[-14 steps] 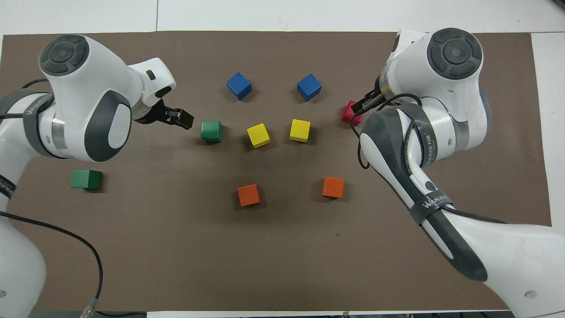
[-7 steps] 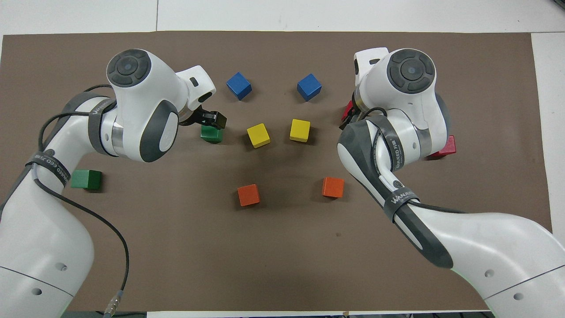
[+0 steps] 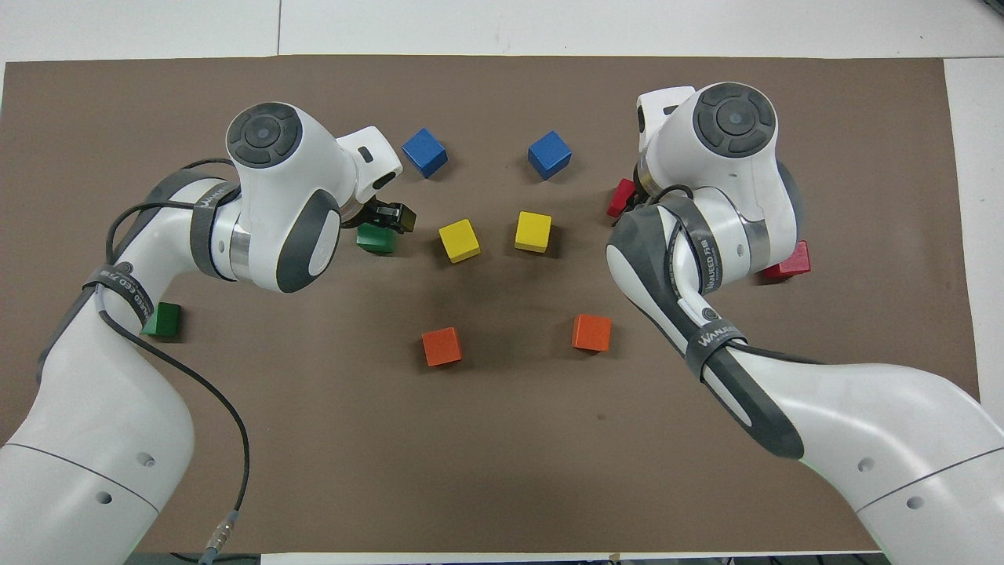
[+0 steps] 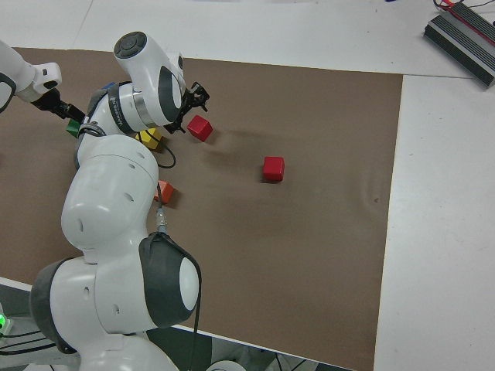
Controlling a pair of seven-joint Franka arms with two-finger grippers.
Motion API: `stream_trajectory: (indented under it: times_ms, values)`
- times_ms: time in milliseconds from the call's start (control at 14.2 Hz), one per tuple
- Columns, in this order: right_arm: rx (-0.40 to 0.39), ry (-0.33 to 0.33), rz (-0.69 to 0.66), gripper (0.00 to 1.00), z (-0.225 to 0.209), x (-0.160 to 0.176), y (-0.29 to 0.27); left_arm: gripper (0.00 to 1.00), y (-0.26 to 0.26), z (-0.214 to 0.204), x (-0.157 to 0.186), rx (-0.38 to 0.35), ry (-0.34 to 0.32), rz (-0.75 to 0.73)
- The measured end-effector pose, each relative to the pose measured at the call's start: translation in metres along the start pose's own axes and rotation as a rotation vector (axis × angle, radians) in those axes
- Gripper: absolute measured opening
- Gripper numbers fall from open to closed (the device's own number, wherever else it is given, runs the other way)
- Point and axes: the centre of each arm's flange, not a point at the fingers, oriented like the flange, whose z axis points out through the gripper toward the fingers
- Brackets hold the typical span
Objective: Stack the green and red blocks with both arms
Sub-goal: 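Lift green with the left gripper while the right gripper lifts the red block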
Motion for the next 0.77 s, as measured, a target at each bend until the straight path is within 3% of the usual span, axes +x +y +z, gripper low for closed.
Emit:
stream_trajectory:
  times_ms: [633,704,774]
  values:
    - [0.001,0.025,-0.023,0.9,0.027,0.021,-0.006,1.0,0.009,0.028,-0.014,0.003,0.001,-0.017]
    - [-0.002,0.03,-0.026,0.91,0.03,0.022,-0.007,0.92,0.01,0.029,-0.015,0.005,-0.002,-0.016]
    - [-0.004,0.034,-0.037,0.92,0.034,0.022,-0.007,0.78,0.01,0.031,-0.016,0.012,-0.004,-0.013]
